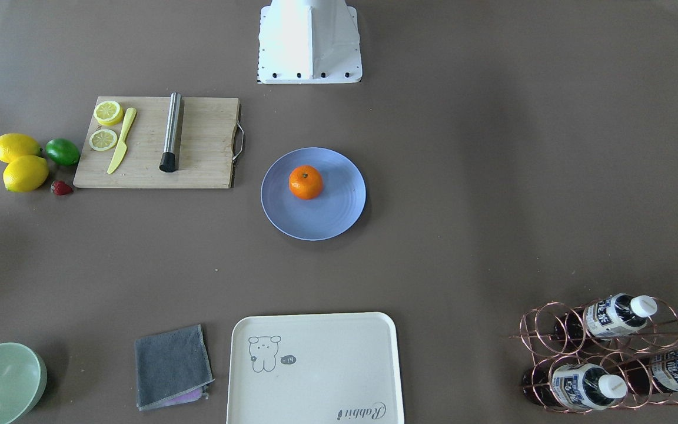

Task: Pick orange to plate

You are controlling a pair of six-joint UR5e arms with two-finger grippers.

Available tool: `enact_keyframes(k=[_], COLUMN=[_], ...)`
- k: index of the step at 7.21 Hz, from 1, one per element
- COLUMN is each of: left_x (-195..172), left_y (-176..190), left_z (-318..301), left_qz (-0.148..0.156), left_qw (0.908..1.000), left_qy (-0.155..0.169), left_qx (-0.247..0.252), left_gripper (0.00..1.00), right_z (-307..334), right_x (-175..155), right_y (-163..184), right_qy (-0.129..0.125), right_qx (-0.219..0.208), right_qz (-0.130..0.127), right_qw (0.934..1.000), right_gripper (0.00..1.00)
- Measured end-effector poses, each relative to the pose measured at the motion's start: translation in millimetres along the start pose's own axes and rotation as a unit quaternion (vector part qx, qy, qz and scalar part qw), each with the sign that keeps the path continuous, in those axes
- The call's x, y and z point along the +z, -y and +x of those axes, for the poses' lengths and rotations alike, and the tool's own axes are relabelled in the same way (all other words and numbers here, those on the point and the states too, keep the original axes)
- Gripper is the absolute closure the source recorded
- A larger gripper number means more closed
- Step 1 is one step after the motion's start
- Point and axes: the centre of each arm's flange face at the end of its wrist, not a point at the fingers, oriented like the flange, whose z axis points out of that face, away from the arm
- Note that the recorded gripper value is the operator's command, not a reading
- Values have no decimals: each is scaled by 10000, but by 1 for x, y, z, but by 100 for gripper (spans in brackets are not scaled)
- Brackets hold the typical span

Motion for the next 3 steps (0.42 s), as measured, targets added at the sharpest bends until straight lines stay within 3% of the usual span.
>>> enact_keyframes(k=[3], left_x=[10], left_y=[-14], left_z=[-13], left_qz=[-88], left_qw=[9998], left_qy=[-4], left_qx=[-153], left_gripper=[2], right_z=[-18], right_x=[12], right_y=[29], right_qy=[35], right_qx=[-158], right_qz=[-91], right_qw=[9998], right_gripper=[0])
